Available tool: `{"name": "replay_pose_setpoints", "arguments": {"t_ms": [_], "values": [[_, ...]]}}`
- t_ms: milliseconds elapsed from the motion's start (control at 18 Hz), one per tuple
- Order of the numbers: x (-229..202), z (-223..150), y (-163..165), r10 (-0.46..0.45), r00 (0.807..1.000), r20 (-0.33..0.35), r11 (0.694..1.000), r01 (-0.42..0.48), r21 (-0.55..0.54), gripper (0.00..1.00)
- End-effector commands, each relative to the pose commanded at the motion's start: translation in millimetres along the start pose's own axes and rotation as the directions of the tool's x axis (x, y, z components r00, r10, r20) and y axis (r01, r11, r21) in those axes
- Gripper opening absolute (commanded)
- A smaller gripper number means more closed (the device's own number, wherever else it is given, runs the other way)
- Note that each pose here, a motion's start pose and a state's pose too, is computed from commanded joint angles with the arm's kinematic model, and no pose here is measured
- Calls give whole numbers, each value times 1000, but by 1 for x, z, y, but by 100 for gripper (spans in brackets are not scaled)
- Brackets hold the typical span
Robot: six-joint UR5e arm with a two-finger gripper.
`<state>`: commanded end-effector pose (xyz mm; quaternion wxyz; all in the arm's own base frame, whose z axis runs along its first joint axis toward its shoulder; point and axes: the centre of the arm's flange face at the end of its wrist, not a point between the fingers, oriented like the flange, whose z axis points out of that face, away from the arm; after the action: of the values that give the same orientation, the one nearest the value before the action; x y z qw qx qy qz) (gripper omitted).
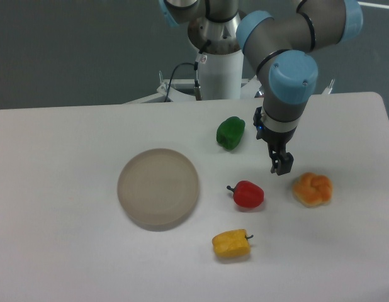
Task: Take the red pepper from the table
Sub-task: 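Move the gripper from beside the orange roll toward the red pepper, then lower the open gripper over the red pepper and close on it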
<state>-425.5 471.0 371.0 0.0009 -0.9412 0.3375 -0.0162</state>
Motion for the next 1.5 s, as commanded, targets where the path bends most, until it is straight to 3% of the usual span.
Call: {"name": "replay_pose_setpoints", "arguments": {"t_ms": [222, 556, 722, 889, 1111, 1278, 1500], "values": [[-5, 0, 7, -8, 1000, 11, 1000, 8, 1, 100], [-26, 32, 0, 7, 999, 46, 1000, -7, 17, 100], [-31, 49, -8, 86, 996, 29, 996, -87, 37, 100], [-32, 66, -16, 178, 984, 6, 983, -178, 40, 100], [-35, 90, -26, 314, 949, -23, 948, -313, 54, 100], [-27, 118, -42, 341, 939, -48, 938, -337, 81, 100], [-28, 142, -53, 360, 933, -19, 931, -358, 70, 100]]}}
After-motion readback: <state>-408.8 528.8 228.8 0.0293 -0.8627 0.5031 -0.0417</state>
